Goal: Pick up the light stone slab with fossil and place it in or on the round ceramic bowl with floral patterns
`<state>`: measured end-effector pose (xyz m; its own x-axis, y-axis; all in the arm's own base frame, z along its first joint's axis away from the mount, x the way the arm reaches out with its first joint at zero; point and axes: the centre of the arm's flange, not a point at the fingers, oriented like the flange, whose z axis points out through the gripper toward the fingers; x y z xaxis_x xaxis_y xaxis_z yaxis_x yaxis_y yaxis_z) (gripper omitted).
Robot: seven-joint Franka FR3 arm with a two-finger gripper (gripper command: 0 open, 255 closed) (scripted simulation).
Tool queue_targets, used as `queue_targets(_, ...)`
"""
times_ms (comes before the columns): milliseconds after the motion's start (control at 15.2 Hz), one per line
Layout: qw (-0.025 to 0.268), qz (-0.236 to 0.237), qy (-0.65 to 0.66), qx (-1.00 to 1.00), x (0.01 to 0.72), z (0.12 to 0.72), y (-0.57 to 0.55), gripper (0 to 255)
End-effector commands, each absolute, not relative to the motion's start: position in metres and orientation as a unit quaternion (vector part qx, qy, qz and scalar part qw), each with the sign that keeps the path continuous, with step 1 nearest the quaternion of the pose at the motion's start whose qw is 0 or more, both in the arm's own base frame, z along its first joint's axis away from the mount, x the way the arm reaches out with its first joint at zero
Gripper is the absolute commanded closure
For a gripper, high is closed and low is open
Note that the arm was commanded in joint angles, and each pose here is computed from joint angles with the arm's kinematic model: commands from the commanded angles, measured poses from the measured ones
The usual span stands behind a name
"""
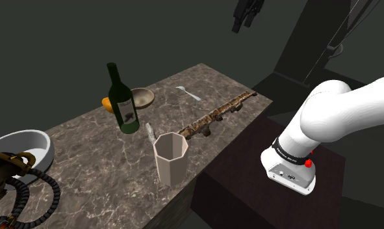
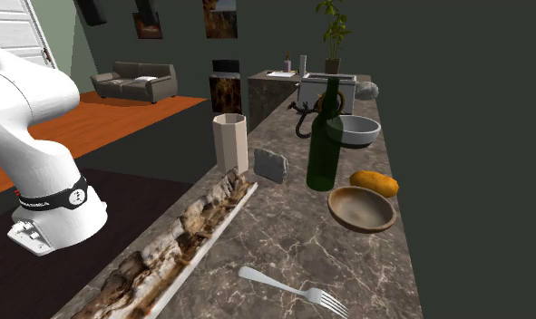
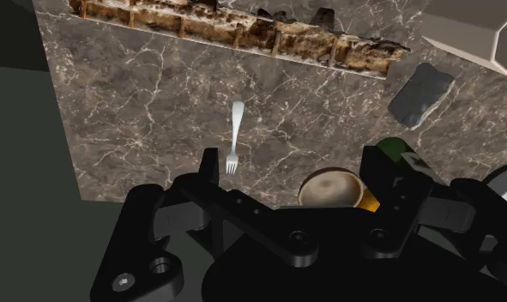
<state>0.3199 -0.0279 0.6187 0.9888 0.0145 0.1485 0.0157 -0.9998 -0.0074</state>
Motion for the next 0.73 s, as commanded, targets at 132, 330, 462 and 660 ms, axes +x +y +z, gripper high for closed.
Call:
queue_targets(132, 0.004, -0.071, 0.005, -0.997, 0.325, 0.601, -0.008, 0)
queue_targets(330, 0.003, -0.066, 0.023, -0.998, 0.333, 0.575, 0.021, 0)
queue_targets(462, 0.003, -0.062, 0.035, -0.997, 0.339, 0.557, 0.04, 0)
queue_targets(660, 0.002, -0.057, 0.053, -0.997, 0.348, 0.531, 0.069, 0)
